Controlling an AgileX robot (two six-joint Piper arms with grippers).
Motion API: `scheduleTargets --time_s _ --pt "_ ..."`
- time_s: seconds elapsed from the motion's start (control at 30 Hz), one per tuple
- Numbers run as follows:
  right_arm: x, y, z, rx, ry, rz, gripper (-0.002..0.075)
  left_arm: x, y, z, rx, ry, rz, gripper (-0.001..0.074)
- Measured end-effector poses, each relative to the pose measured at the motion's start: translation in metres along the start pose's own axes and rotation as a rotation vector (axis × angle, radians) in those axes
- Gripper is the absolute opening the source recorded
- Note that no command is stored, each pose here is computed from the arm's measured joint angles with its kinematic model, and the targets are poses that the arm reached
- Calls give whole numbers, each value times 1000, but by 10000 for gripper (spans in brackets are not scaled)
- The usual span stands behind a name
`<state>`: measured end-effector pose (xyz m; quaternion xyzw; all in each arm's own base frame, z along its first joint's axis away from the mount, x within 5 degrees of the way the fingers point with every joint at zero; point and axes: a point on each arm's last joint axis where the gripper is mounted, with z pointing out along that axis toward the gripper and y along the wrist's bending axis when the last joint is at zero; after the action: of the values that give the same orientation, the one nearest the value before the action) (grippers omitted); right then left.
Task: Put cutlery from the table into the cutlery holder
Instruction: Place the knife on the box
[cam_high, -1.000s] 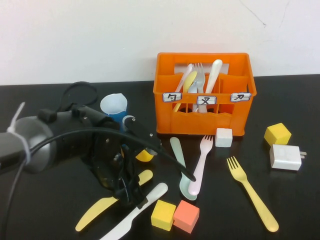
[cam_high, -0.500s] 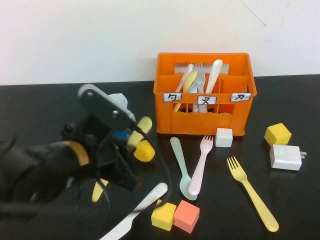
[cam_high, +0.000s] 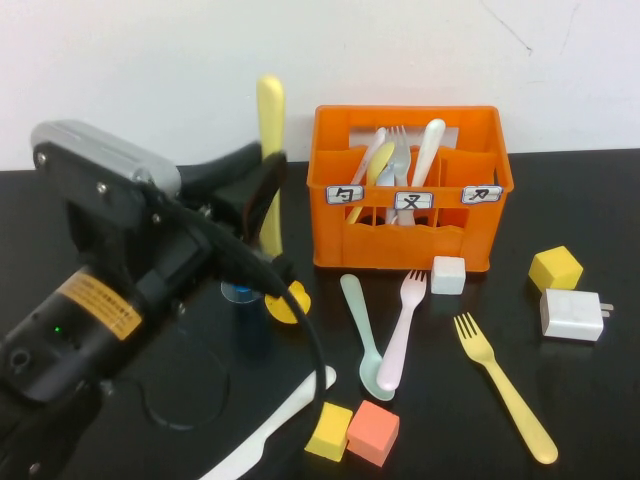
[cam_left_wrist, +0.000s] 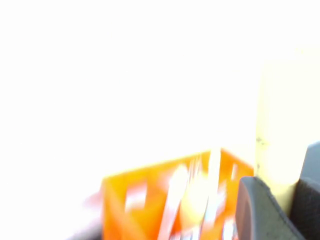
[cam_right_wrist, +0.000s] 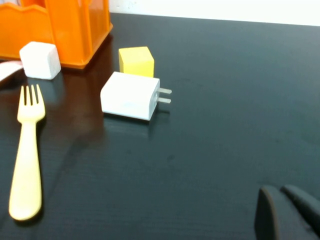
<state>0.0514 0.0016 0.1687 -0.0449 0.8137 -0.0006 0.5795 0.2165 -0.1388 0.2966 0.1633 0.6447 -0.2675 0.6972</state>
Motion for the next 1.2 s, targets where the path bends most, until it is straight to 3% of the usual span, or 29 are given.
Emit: scheduleTargets --time_s 0.2,0.6,0.83,1.07,1.2 --pt "0 0 0 0 0 0 -3 -6 -7 32 83 -56 -28 108" --pt "0 0 0 0 0 0 -3 8 -36 150 224 -88 -17 108" --pt "0 0 0 0 0 0 -3 42 -35 200 231 -66 -1 108" --pt "0 0 0 0 0 0 -3 62 -32 218 212 -12 36 108" --pt "0 0 0 0 0 0 -3 65 -30 219 198 20 47 166"
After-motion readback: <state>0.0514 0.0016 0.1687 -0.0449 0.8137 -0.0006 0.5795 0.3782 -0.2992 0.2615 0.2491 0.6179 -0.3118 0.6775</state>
